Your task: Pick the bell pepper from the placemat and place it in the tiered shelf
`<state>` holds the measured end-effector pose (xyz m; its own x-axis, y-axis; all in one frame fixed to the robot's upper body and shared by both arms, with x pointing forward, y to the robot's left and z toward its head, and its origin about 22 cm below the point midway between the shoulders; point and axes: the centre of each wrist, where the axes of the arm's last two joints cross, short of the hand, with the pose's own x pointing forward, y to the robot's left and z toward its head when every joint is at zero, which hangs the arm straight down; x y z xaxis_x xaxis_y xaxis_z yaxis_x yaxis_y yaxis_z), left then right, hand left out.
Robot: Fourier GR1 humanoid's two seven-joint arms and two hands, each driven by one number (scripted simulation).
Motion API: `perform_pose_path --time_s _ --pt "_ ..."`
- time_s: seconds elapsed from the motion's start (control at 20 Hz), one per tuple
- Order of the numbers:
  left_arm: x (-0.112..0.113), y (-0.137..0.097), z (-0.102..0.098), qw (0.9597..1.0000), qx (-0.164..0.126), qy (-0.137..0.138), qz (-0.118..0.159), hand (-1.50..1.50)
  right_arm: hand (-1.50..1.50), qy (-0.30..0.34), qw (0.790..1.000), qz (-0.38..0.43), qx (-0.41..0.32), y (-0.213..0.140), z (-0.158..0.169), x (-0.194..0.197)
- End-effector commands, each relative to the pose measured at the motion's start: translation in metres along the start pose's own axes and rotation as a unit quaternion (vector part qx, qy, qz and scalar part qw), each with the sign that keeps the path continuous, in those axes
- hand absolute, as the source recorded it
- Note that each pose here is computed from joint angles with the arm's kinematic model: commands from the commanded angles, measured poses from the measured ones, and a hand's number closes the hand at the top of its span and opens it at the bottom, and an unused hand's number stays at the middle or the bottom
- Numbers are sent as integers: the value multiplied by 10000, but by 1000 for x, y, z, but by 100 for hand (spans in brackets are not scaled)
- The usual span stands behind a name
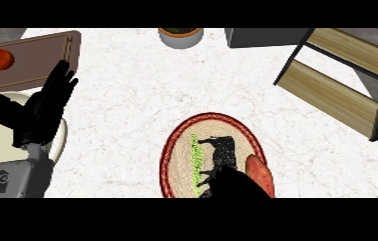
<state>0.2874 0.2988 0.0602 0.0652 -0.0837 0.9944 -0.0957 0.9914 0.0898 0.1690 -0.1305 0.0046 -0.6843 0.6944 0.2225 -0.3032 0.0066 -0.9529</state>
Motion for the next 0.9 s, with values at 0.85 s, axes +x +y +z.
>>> perform_pose_path --time_s 0.85 --pt "0 -7 7 9999 -117 -23 104 0 150 595 9325 -1864 -3035 -131 174 28"
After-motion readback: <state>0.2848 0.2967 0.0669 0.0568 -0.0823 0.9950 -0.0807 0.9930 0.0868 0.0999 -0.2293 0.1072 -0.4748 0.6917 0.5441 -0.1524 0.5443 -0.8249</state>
